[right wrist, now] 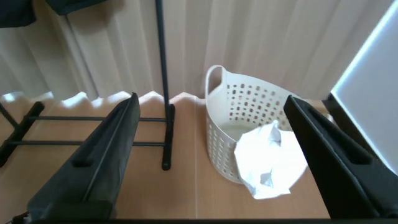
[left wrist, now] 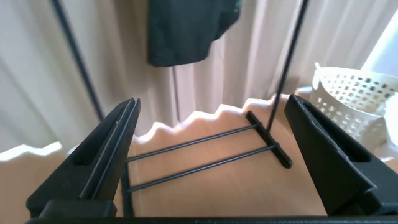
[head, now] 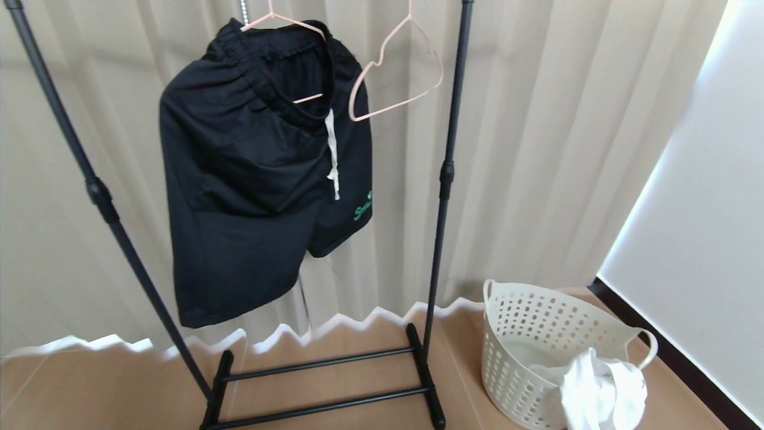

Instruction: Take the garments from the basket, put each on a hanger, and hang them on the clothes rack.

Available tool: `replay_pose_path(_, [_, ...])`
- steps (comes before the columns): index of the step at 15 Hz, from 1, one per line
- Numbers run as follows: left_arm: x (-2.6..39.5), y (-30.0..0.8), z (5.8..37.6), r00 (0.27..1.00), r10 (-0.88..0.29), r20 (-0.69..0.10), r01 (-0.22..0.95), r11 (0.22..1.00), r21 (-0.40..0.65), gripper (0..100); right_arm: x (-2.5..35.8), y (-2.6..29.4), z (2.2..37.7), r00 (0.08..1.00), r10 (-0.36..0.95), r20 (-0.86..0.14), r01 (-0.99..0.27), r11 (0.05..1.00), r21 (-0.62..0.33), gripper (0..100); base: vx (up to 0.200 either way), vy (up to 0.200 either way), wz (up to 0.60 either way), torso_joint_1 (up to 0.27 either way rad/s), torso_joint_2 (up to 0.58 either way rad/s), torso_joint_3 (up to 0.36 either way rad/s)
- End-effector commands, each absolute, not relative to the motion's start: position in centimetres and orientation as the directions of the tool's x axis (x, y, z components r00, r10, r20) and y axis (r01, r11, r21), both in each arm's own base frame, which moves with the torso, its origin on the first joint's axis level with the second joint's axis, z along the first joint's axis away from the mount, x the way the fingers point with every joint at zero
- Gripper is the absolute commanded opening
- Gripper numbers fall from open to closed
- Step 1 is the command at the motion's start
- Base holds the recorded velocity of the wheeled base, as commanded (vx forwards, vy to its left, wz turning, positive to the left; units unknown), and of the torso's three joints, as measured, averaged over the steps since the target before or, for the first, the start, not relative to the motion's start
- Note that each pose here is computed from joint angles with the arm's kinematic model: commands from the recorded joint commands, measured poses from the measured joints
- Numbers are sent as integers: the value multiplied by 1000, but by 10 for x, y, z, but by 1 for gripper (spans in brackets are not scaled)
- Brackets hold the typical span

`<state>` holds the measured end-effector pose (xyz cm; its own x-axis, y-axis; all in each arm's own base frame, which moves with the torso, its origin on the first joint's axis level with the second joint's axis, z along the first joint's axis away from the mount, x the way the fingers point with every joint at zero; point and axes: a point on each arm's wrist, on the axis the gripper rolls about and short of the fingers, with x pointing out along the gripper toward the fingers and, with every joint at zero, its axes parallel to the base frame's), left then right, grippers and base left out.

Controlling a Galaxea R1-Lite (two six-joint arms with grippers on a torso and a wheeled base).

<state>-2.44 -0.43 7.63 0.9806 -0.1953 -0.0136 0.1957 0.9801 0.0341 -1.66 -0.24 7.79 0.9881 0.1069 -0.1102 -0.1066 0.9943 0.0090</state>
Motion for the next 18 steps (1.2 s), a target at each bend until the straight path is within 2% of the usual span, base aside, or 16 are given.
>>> replay_pose_path(1, [-24,-4,76,981,-195,-15,195,980,34,100,-17,-2,78,988,108,-112,-108,994,9,100,0,0,0,0,0,0])
replay_pose_path(2, [-24,-4,76,981,-195,-15,195,980,34,100,-17,-2,78,988,108,-112,-108,994,9,100,0,0,0,0,0,0])
replay_pose_path(10, [-24,-4,76,981,-195,-15,195,980,34,100,-17,-2,78,988,108,-112,-108,994,9,100,0,-200,0,4,2,2])
replay_pose_path(11, [-24,-4,76,981,-195,-15,195,980,34,100,-17,-2,78,988,108,-112,-108,994,9,100,0,-200,-600,2,7,2])
replay_pose_path(15, [-24,-4,76,981,-194,-15,194,980,32,100,-17,-2,78,988,108,-112,-108,994,9,100,0,0,-600,1,5,2])
replay_pose_path(18, [-24,-4,76,981,-194,-15,194,981,31,100,-17,-2,78,988,108,-112,-108,994,9,100,0,0,0,0,0,0])
